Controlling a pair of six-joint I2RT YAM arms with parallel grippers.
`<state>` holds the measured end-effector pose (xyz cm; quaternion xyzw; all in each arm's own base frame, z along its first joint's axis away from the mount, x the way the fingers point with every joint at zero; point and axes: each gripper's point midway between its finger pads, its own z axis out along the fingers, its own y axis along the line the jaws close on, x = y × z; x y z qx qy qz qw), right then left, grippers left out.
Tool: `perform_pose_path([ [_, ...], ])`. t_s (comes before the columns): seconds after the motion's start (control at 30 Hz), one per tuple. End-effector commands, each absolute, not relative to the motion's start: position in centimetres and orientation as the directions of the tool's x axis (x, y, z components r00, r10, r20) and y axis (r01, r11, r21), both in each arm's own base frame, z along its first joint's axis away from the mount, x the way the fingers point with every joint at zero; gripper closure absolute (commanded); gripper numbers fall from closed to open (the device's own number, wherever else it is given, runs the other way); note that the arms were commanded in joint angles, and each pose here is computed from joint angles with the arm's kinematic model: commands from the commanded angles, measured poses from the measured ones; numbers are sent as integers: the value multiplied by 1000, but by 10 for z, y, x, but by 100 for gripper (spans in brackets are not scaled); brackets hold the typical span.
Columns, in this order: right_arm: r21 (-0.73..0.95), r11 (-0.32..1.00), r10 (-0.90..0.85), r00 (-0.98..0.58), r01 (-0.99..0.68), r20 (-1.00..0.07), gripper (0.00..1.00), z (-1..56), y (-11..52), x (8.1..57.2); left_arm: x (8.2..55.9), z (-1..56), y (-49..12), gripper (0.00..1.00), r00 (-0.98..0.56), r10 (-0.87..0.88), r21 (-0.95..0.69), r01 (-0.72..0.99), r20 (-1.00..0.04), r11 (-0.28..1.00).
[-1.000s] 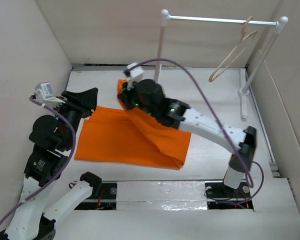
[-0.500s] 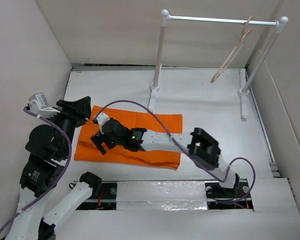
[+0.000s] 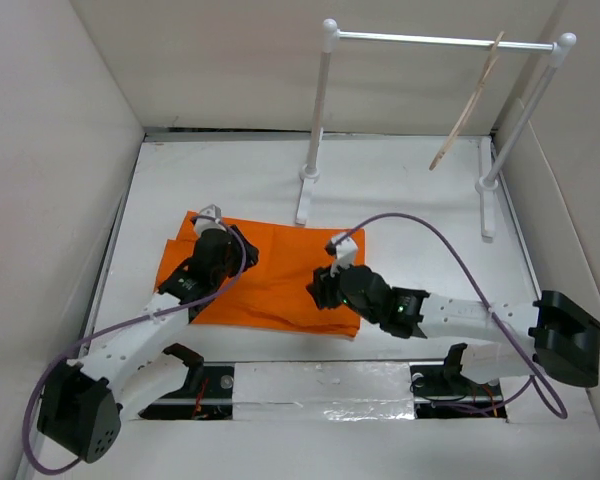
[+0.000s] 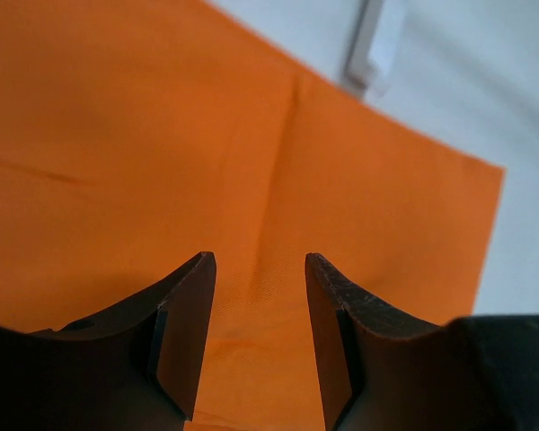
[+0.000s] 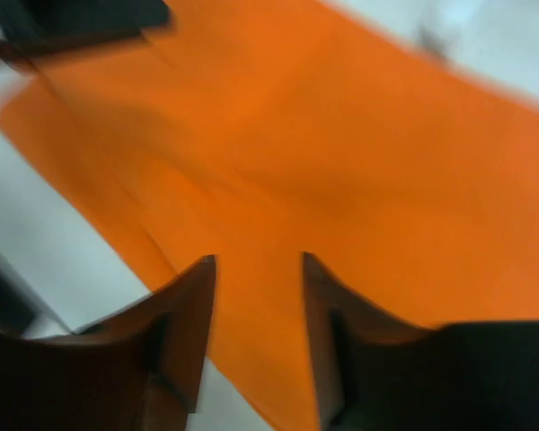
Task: Place the trousers on the hanger
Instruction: Fold the trousers at the center of the board, then pick up the hanger from the clothesline.
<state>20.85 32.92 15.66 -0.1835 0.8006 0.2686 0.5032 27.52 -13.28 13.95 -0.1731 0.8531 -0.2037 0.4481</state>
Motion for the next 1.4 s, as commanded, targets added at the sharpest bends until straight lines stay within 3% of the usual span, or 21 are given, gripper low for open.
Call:
perform_pose_path([
  [0.0, 285, 887, 81, -484, -364, -871, 39, 120, 279, 217, 286, 147, -152, 58, -485, -591, -646, -68, -644, 760],
  [0.03, 289, 892, 87, -496, -348, -864, 29, 111, 270, 218, 283, 129, -146, 58, -489, -596, -633, -108, -637, 766],
  [0.13, 290, 915, 110, -518, -281, -849, 19, 91, 245, 222, 285, 105, -127, 57, -464, -629, -620, -197, -624, 760],
  [0.3, 291, 929, 116, -567, -229, -816, 19, 62, 232, 243, 282, 74, -101, 55, -449, -669, -608, -296, -592, 737],
  [0.4, 301, 925, 119, -574, -233, -810, 36, 56, 232, 259, 275, 54, -83, 55, -446, -699, -599, -365, -559, 713],
  [0.43, 306, 921, 121, -571, -240, -812, 47, 54, 235, 264, 272, 50, -79, 55, -443, -707, -602, -375, -552, 705],
  [0.47, 306, 924, 131, -565, -227, -815, 67, 55, 232, 273, 270, 47, -70, 55, -426, -720, -599, -401, -548, 693],
  [0.53, 304, 921, 128, -548, -244, -827, 87, 61, 235, 288, 265, 46, -61, 55, -390, -740, -610, -419, -548, 673],
  [0.63, 308, 918, 148, -509, -248, -848, 98, 80, 227, 322, 261, 55, -50, 55, -332, -759, -631, -423, -560, 650],
  [0.7, 296, 923, 134, -515, -247, -847, 95, 83, 218, 332, 258, 60, -48, 55, -321, -756, -633, -416, -570, 653],
  [0.83, 271, 937, 133, -493, -219, -860, 48, 101, 200, 338, 260, 94, -57, 56, -305, -748, -679, -314, -590, 664],
  [0.87, 269, 936, 131, -490, -225, -862, 28, 104, 199, 335, 261, 101, -59, 57, -306, -746, -689, -290, -591, 664],
  [0.93, 266, 935, 131, -468, -234, -874, 19, 119, 192, 326, 263, 123, -72, 59, -318, -733, -712, -205, -601, 672],
  [1.0, 274, 926, 142, -433, -261, -890, 14, 143, 193, 320, 267, 142, -84, 70, -320, -723, -725, -136, -613, 675],
  [1.03, 292, 911, 165, -391, -290, -905, 14, 170, 194, 312, 270, 155, -92, 80, -331, -709, -726, -93, -623, 681],
  [1.07, 294, 896, 165, -366, -333, -916, 15, 188, 203, 304, 274, 167, -98, 100, -330, -707, -736, -52, -626, 675],
  [1.13, 268, 874, 162, -277, -406, -947, 29, 246, 207, 293, 279, 182, -115, 100, -378, -690, -751, 25, -618, 660],
  [1.17, 254, 867, 160, -244, -429, -957, 65, 268, 210, 289, 283, 195, -121, 100, -369, -689, -760, 76, -623, 646],
  [1.23, 219, 876, 162, -166, -430, -973, 93, 323, 201, 287, 287, 204, -135, 100, -404, -671, -767, 139, -621, 626],
  [1.27, 207, 897, 172, -124, -390, -977, 100, 343, 189, 289, 291, 215, -139, 100, -391, -667, -764, 185, -634, 618],
  [1.37, 174, 960, 175, -14, -221, -984, 100, 403, 142, 308, 297, 229, -147, 100, -376, -641, -739, 251, -669, 625],
])
